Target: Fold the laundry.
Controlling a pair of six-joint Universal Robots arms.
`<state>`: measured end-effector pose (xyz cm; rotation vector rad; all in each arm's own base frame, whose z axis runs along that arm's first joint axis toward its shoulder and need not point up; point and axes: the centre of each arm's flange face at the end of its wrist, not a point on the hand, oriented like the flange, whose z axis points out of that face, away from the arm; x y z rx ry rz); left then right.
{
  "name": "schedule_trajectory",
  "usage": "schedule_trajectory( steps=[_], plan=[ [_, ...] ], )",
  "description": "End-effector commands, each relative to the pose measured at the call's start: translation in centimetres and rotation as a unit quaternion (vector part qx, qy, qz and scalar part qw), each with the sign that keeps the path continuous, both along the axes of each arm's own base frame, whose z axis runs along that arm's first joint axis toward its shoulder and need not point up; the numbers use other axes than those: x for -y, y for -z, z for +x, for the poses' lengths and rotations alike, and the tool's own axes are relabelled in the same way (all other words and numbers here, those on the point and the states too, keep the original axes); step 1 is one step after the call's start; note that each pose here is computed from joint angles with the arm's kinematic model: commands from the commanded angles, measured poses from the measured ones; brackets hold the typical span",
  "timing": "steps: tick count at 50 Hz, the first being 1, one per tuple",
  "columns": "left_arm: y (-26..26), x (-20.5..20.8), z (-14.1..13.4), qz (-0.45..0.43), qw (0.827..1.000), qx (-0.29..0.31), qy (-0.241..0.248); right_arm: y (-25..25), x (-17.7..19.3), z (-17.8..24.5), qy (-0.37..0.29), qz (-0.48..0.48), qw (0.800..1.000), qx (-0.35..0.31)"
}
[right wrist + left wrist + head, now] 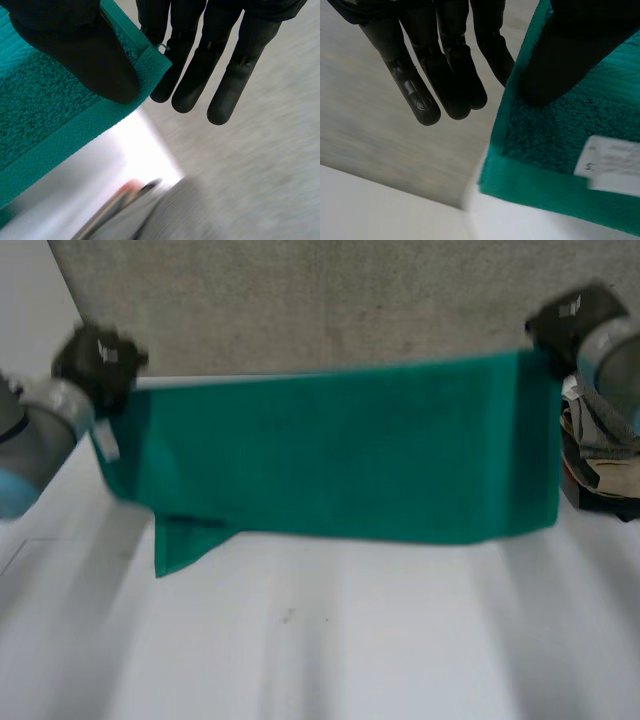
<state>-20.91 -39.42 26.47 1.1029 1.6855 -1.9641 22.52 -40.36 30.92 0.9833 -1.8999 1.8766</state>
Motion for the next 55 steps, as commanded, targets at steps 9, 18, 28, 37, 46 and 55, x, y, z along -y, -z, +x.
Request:
schedule_trajectory(
  steps=[9, 18, 28, 37, 46, 55],
  plan=[
    [-13.4, 3.6, -0.9, -0.366, 0.911, -0.191, 0.002, -11.5, 2.8, 1.4, -0.019, -0.347, 0.922, 0.172],
    [-4.9, 3.4, -1.0, -0.192, 0.964, -0.182, -0.010, -5.4, 3.9, 1.5, -0.021, -0.248, 0.957, 0.148],
    [4.5, -1.0, -1.7, -0.034, 0.989, -0.136, 0.041, 7.3, 1.8, 1.3, -0.021, -0.002, 0.996, 0.085],
    [9.5, -10.1, 0.3, 0.155, 0.985, -0.070, 0.030, 13.9, -5.0, -0.2, -0.033, 0.203, 0.978, -0.032],
    [10.6, -22.5, 5.5, 0.409, 0.906, 0.110, 0.001, 11.5, -14.9, -7.0, -0.038, 0.271, 0.941, -0.200],
    [9.0, -19.0, 6.7, 0.323, 0.934, 0.151, -0.009, 10.4, -15.9, -7.7, -0.048, 0.245, 0.944, -0.214]
  ],
)
